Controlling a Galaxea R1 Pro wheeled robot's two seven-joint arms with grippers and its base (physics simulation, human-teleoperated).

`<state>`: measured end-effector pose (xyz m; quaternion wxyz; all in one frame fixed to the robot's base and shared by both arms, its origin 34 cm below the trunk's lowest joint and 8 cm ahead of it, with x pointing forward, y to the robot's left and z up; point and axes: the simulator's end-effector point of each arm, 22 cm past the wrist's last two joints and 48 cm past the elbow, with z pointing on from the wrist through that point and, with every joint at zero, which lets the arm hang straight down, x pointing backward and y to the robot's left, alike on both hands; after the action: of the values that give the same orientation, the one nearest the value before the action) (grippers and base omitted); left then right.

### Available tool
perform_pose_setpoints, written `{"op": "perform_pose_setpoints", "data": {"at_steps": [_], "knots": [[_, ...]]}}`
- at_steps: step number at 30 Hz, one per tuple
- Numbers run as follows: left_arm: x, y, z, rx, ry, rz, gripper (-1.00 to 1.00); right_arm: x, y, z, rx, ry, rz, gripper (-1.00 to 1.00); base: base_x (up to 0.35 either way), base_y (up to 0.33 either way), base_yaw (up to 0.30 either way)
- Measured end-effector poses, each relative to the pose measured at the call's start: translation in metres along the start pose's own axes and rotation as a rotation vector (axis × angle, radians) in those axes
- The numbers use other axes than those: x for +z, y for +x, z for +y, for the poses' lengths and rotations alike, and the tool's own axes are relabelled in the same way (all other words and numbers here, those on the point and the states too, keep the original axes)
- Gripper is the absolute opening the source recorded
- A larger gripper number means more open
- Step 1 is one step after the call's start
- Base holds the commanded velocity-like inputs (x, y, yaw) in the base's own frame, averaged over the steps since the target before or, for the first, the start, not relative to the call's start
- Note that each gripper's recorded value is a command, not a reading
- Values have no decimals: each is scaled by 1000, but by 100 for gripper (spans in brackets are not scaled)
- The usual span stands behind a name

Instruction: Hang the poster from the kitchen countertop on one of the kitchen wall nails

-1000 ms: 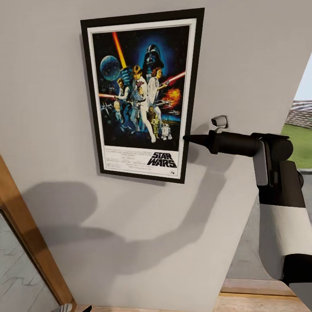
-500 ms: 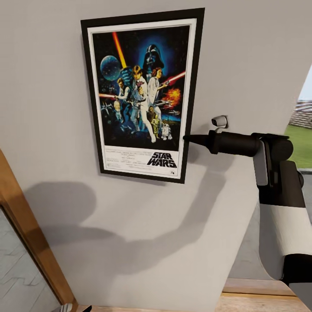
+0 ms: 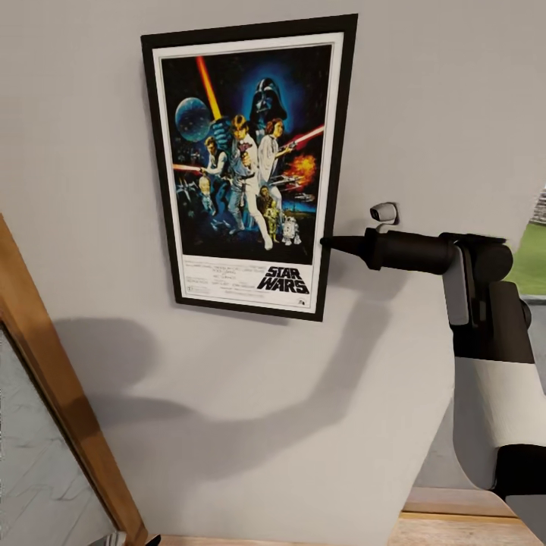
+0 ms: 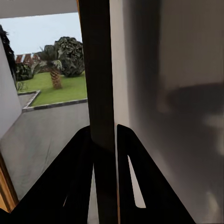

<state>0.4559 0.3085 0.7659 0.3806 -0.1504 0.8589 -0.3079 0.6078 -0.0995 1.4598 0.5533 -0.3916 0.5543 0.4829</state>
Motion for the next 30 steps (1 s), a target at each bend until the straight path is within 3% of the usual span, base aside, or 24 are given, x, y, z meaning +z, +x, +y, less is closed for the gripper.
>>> {"op": "perform_pose_setpoints", "data": {"at_steps": [30], "knots": [[0, 0, 1, -1, -2, 0, 100, 0, 2, 5, 7, -20, -10, -100, 0, 11, 0]]}}
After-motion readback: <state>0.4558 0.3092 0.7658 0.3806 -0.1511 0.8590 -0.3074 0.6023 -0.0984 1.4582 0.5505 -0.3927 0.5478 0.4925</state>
